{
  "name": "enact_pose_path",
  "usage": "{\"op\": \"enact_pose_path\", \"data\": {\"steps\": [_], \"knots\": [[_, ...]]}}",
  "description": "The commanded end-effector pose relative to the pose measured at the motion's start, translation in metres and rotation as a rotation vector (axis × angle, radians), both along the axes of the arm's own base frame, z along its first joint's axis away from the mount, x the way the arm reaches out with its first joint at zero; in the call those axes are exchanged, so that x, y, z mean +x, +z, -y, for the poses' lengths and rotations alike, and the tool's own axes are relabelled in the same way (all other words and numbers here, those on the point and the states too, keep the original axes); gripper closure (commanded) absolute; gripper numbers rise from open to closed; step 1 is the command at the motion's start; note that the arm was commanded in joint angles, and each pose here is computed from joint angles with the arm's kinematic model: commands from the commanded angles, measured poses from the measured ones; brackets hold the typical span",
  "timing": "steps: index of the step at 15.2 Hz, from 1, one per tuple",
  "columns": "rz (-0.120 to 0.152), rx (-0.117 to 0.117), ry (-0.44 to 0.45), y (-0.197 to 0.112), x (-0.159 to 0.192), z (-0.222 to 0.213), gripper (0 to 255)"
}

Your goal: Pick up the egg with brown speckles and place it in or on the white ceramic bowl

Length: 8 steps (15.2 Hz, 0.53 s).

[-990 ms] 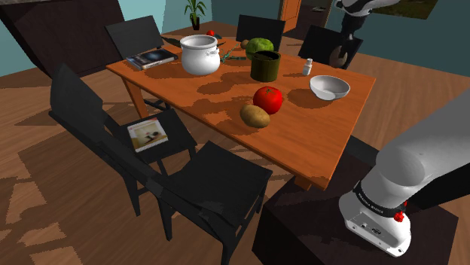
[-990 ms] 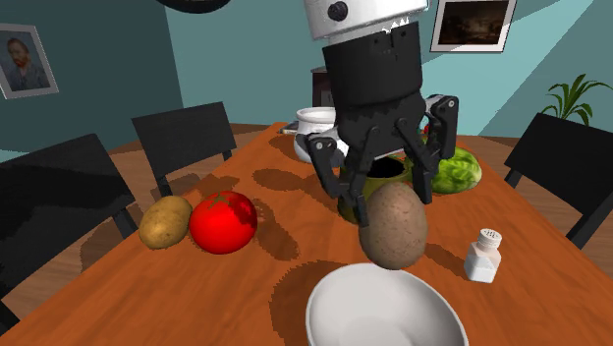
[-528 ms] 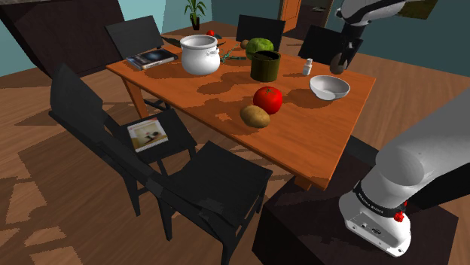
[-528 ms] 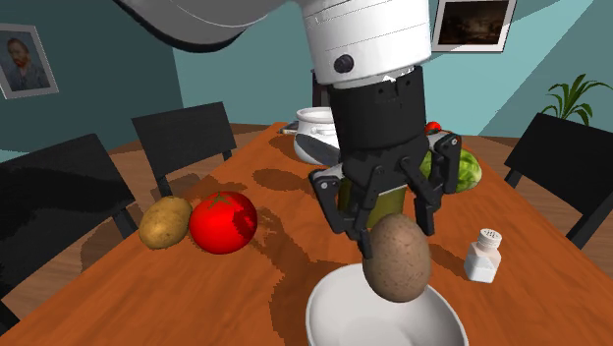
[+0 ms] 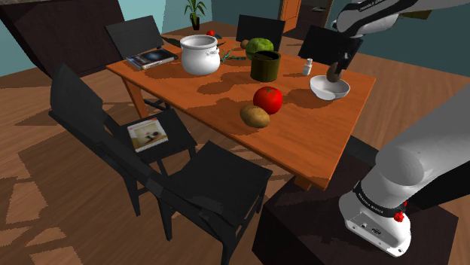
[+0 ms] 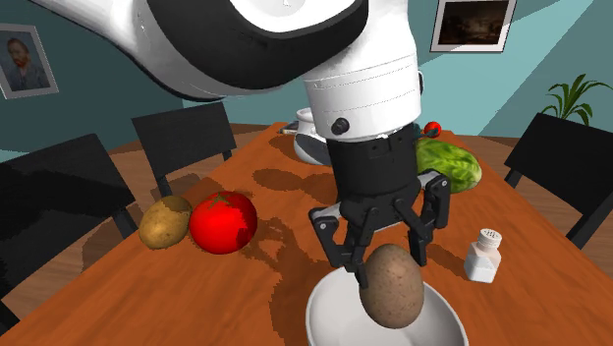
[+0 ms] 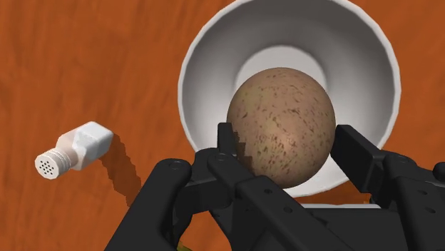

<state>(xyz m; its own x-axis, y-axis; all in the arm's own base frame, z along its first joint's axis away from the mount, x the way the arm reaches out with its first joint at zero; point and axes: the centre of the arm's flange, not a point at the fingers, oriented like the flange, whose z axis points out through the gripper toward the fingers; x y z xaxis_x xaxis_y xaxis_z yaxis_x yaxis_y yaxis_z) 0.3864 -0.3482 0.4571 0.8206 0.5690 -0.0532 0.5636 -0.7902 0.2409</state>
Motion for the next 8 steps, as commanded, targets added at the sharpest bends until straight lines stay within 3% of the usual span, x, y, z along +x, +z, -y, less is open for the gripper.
{"op": "enact_pose_path", "data": {"steps": [1, 8], "knots": [[0.001, 0.0, 0.0, -0.011, -0.0002, -0.0001, 255], [0.001, 0.0, 0.0, -0.0198, -0.0002, -0.0001, 255]]}}
